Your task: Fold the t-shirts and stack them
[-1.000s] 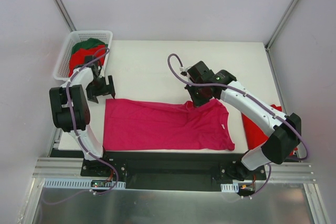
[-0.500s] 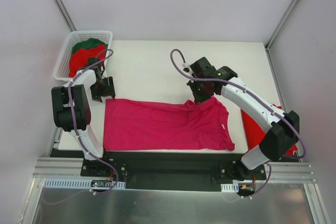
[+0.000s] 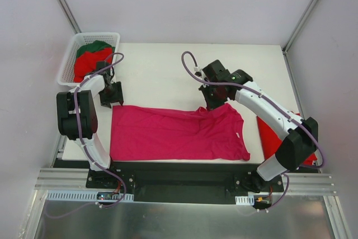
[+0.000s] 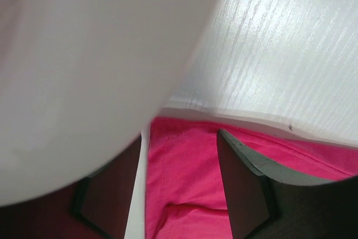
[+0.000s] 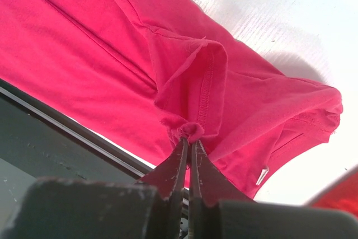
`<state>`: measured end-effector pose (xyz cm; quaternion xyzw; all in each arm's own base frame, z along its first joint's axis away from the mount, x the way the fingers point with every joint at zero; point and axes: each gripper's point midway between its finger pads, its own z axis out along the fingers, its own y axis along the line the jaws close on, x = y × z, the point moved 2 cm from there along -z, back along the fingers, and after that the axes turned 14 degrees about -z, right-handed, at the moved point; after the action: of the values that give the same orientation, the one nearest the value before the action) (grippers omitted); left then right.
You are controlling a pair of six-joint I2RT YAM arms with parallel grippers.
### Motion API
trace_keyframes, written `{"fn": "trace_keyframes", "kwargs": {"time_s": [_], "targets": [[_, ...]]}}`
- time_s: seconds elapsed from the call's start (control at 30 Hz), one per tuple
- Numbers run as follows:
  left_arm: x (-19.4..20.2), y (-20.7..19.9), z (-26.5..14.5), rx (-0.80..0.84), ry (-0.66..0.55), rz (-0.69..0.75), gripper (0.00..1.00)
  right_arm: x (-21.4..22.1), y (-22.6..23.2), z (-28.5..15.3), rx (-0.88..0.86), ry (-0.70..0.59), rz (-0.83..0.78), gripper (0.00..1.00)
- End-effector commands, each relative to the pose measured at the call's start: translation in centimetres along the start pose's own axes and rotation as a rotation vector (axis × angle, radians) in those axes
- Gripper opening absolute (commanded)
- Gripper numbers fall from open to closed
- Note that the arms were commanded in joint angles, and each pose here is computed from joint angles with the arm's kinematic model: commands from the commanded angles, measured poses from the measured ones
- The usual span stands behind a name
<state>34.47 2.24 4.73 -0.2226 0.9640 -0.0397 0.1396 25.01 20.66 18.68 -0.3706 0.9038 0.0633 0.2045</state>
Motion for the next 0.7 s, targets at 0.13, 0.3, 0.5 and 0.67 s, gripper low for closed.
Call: {"fn": "trace_keyframes", "kwargs": {"time_s": [0.13, 0.3, 0.5, 0.67], "targets": [[0.1, 1.2, 0.4, -0.031, 0.012, -0.020, 0.57, -1.0, 0.0, -1.3, -0.014, -0.029, -0.009, 0.01], [0.0, 1.8, 0.3, -0.046, 0.005, -0.030, 0.56, -1.0, -0.1, -1.3, -0.017, -0.028, -0.011, 0.01], [0.1, 1.9, 0.5, -0.044, 0.015, -0.036, 0.54, -1.2, -0.1, -1.5, -0.018, -0.027, -0.020, 0.01], [0.2, 1.8, 1.1, -0.039, 0.035, -0.043, 0.42, -0.9, -0.2, -1.6, -0.012, -0.017, -0.028, 0.01]]}}
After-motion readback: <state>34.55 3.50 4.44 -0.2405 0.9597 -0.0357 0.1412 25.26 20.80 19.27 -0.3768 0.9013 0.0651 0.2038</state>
